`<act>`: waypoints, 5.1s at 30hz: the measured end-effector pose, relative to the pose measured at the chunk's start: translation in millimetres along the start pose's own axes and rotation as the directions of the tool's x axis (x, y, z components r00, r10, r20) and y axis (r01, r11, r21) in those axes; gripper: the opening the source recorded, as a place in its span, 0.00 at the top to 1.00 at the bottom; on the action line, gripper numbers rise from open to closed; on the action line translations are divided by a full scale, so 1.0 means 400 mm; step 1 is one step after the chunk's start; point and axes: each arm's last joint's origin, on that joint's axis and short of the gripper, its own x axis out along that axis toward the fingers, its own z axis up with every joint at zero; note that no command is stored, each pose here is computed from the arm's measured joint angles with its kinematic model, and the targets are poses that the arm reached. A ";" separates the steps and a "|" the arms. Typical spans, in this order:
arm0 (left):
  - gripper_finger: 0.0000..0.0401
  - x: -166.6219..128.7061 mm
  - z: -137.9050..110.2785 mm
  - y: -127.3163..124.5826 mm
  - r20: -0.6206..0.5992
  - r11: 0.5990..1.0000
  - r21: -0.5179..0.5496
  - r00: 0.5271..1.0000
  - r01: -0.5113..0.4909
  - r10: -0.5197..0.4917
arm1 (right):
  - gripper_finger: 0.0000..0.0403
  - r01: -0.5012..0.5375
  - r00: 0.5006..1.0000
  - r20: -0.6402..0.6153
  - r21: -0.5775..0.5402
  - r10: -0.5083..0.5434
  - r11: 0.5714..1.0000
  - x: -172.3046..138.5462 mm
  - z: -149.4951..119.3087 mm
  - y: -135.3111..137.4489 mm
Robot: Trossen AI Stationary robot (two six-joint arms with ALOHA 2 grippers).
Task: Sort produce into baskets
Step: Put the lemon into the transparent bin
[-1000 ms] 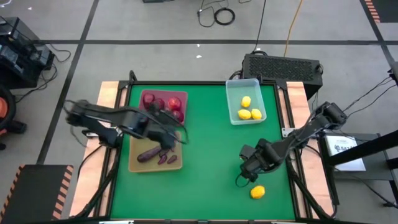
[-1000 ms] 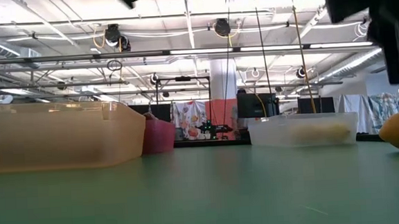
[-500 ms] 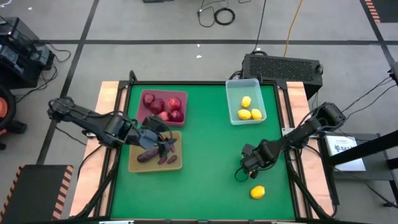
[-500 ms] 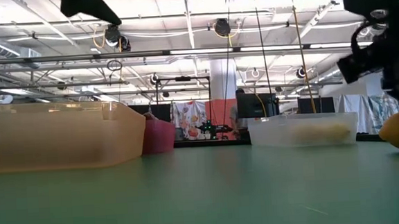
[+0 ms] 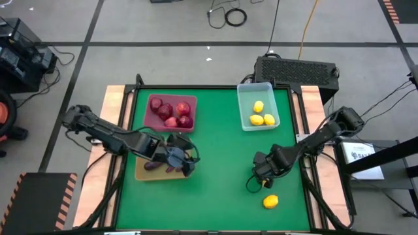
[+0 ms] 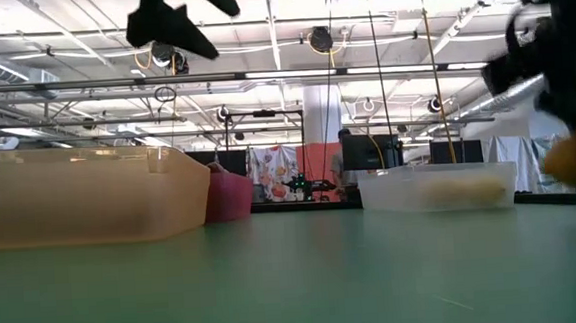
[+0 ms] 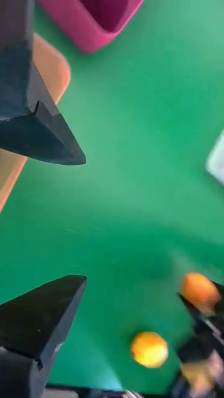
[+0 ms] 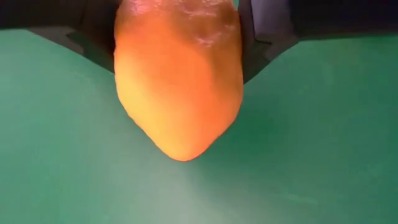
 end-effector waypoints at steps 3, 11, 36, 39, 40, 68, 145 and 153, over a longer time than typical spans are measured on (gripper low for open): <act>0.23 0.028 -0.012 -0.008 -0.039 1.000 0.009 0.999 0.008 -0.008 | 0.53 0.007 0.999 0.037 -0.079 -0.004 0.997 -0.074 0.023 0.003; 0.23 0.058 0.011 -0.036 0.027 0.990 0.063 0.992 0.123 -0.125 | 0.44 0.248 0.935 0.291 -0.124 -0.203 0.961 -0.219 0.163 -0.104; 0.23 0.064 0.041 -0.034 0.078 0.981 0.068 0.979 0.181 -0.186 | 0.04 0.054 0.977 0.178 0.306 -0.113 0.950 -0.195 0.315 -0.407; 0.23 0.064 0.041 -0.035 0.077 0.981 0.069 0.979 0.183 -0.188 | 0.04 -0.061 0.986 0.165 0.285 0.014 0.957 -0.197 0.304 -0.345; 0.23 0.064 0.041 -0.035 0.077 0.981 0.069 0.979 0.182 -0.188 | 0.04 -0.084 0.987 0.156 0.274 0.041 0.958 -0.198 0.295 -0.315; 0.23 0.104 0.135 0.053 0.074 0.956 0.123 0.958 0.266 -0.276 | 0.03 -0.221 0.928 0.068 -0.693 0.367 0.686 -0.137 -0.214 0.197; 0.23 -0.133 0.118 0.069 0.171 0.953 0.254 0.962 0.166 -0.213 | 0.51 0.261 0.921 0.204 0.306 -0.331 0.915 -0.148 0.305 -0.539; 0.23 -0.187 0.091 0.062 0.217 0.962 0.253 0.963 0.104 -0.161 | 0.30 0.301 0.944 0.033 0.322 -0.328 0.898 -0.067 0.331 -0.575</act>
